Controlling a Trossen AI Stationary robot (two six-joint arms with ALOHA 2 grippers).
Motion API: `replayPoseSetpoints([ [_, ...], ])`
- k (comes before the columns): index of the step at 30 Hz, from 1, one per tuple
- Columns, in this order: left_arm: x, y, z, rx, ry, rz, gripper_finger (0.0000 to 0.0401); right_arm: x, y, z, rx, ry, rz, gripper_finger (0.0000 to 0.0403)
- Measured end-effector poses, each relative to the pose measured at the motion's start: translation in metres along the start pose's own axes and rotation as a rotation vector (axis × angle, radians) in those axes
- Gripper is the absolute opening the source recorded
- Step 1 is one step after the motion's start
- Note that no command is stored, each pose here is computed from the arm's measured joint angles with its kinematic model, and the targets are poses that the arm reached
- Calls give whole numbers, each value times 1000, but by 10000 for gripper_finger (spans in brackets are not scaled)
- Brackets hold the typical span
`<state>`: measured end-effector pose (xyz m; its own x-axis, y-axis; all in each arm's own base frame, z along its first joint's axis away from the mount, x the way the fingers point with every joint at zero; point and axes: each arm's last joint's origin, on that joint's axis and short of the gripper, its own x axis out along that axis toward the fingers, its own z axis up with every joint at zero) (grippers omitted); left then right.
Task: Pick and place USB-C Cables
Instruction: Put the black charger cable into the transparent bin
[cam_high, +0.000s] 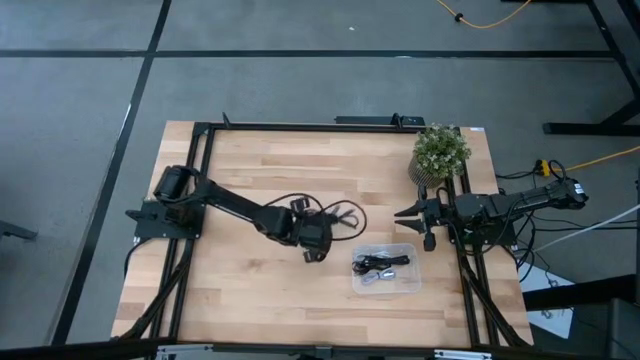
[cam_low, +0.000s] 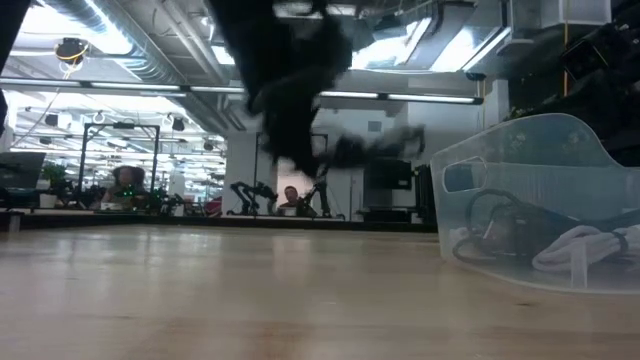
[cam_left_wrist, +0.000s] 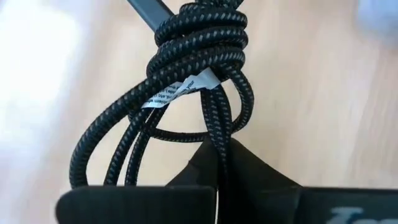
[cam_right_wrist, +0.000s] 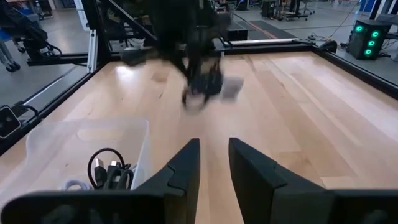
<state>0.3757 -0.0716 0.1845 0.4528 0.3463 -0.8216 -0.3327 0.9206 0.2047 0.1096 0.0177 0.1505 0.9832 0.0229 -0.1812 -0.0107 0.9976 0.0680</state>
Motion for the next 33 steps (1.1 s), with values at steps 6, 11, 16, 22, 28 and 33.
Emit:
replayPoseSetpoints([
  [6,-44,6,40,16,-59,144,4,0,0,0,1,3,8,90],
  [11,-56,-1,64,-14,-189,14,3,0,0,0,0,3,9,90],
  [16,-35,-24,76,-41,-299,-137,3,0,0,0,-2,3,9,90],
  [22,-8,-58,82,-47,-373,-286,3,0,0,0,-6,-1,8,90],
  [28,1,-91,97,-22,-376,-366,3,0,0,0,-19,1,8,90],
  [33,-3,-104,103,7,-325,-372,3,0,0,0,-23,0,8,90],
])
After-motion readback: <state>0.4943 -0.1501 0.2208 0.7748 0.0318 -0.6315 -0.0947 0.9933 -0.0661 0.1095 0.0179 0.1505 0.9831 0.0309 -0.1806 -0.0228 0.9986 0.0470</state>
